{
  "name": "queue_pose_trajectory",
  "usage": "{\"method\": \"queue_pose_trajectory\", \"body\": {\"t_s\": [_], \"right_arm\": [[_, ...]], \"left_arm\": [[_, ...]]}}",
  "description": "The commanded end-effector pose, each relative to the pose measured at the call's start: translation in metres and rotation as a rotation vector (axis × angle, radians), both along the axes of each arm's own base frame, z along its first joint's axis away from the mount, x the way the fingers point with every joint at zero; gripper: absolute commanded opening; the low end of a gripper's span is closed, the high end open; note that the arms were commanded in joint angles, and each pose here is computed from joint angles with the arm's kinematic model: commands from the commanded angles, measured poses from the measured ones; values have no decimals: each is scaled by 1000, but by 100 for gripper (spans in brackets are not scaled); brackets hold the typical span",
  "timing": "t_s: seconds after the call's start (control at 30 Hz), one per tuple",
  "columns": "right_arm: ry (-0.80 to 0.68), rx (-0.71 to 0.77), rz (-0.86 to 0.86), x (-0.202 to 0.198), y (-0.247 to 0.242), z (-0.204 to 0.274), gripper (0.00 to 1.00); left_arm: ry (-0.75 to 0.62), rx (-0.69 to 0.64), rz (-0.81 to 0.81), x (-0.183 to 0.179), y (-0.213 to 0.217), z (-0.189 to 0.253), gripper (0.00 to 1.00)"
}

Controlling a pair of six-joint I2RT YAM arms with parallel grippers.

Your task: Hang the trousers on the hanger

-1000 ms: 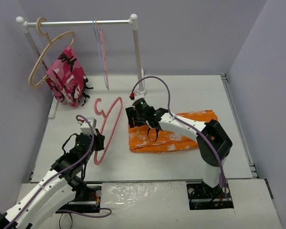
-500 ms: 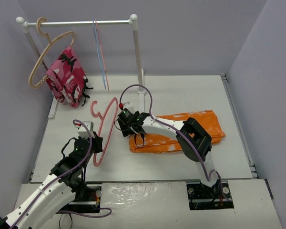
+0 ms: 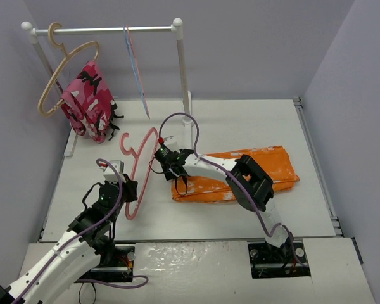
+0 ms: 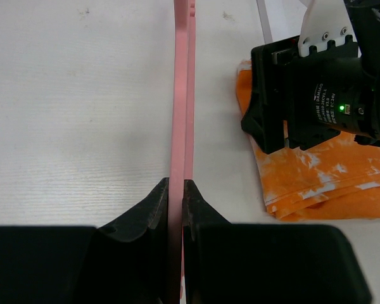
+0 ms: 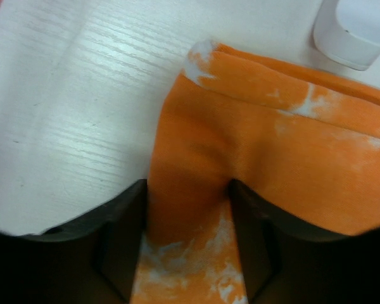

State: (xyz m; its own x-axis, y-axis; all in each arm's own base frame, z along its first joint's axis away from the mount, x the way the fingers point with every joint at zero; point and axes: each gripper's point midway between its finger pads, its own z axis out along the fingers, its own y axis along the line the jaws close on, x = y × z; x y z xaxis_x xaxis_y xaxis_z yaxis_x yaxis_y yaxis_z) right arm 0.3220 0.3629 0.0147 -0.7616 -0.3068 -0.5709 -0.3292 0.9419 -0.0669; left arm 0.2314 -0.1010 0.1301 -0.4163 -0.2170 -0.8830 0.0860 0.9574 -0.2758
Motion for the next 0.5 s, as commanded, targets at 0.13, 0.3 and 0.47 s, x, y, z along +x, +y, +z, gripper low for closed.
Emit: {"method": "queue_pose_trajectory", "body": {"t_s": [0.13,0.3,0.47], "right_arm": [[147,47,18,-27,3,-14,0],[120,174,50,-17,6,26,0],[59,370,147,-15,25,93,0]], "left_arm": [[-79,-91,-10,17,-17,24,0],[-103,-124,-32,22,-26,29,0],[-139,-156,-55,31,-37,39,0]]}}
